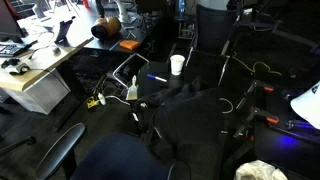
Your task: Put the blue pen in the white coffee cup
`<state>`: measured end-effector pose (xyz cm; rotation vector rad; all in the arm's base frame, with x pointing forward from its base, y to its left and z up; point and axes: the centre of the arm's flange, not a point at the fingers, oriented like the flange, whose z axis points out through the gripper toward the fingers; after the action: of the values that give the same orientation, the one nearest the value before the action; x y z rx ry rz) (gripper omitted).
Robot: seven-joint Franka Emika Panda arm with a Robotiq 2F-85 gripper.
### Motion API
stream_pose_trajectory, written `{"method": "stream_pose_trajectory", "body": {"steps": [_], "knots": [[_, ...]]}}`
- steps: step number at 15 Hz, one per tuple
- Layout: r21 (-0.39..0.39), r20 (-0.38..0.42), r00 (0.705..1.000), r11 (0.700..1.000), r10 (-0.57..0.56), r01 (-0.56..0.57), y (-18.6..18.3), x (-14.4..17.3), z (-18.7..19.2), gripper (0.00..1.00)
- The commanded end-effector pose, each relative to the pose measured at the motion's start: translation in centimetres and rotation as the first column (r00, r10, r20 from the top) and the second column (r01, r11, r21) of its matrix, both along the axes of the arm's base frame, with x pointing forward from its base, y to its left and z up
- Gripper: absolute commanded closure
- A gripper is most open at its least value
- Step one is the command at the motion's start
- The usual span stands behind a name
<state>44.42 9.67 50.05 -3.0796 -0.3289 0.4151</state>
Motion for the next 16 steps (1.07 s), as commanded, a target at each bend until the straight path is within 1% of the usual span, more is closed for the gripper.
{"method": "stream_pose_trajectory", "body": {"steps": [1,5,7,11,14,16], "knots": [[0.0,0.0,1.0,1.0,0.0,0.0,0.0,0.0,0.0,0.0],[0.0,0.0,1.0,1.0,0.0,0.0,0.0,0.0,0.0,0.0],[-0.003,0.024,1.0,1.0,0.002,-0.002,0.1,1.2,-0.4,0.0],[-0.012,0.135,0.991,1.0,-0.019,0.021,-0.1,4.7,-1.6,0.0],[-0.02,0.226,0.973,0.998,-0.046,0.052,-0.9,7.8,-3.3,0.0],[-0.017,0.267,0.961,0.997,-0.073,0.08,-1.7,9.9,-4.7,0.0]]}}
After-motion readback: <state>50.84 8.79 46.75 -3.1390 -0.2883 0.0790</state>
